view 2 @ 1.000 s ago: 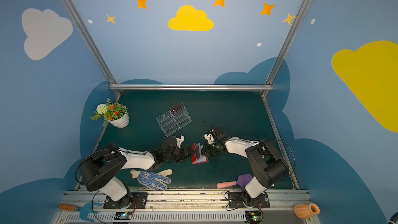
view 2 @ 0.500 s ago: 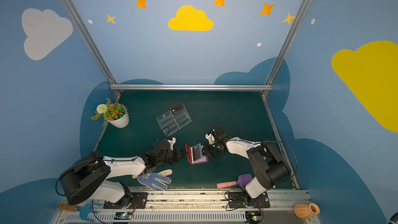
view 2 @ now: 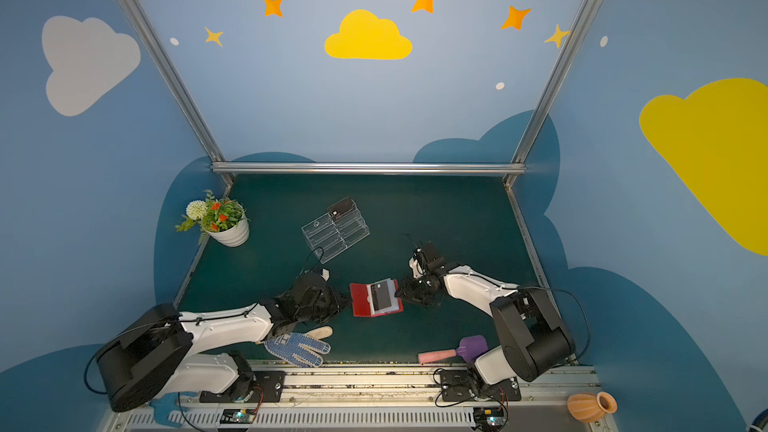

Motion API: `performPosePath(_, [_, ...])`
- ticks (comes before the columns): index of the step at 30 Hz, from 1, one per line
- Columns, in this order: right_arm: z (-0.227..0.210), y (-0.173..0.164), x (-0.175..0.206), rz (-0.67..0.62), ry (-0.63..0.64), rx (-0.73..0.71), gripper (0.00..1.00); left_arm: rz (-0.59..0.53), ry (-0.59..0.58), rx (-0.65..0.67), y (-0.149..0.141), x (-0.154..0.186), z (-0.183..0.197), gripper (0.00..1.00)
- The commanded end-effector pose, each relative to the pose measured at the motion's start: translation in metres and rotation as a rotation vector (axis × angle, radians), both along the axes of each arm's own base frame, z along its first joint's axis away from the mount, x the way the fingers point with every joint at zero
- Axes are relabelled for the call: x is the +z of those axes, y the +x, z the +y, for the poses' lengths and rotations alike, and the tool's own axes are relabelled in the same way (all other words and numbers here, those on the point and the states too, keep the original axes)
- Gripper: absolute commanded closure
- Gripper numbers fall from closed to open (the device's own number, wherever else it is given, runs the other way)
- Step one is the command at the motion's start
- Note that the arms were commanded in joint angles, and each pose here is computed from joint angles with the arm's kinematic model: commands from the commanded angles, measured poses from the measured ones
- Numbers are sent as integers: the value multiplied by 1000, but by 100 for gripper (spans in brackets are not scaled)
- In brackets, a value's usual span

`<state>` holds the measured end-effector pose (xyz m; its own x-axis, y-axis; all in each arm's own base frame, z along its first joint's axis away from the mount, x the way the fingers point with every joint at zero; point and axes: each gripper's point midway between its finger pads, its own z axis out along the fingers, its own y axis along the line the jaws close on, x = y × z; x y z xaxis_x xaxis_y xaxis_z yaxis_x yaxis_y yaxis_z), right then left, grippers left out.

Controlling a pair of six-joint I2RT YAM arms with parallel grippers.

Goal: Take the credit cards out of the card holder
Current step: Flip over the card slot on the card holder.

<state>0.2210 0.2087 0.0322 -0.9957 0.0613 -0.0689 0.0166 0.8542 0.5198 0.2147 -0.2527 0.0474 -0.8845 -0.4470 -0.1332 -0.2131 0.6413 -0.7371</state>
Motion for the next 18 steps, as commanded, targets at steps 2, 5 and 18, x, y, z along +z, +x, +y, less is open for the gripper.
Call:
performPosePath(2, [-13, -6, 1, 4, -41, -18, 56, -17, 56, 28, 2, 9, 14, 62])
performPosePath(5, [-16, -5, 10, -23, -50, -16, 56, -49, 76, 57, 2, 27, 26, 51])
performPosePath(18, [-2, 6, 54, -123, 33, 42, 69, -258, -116, -9, 5, 144, 10, 39])
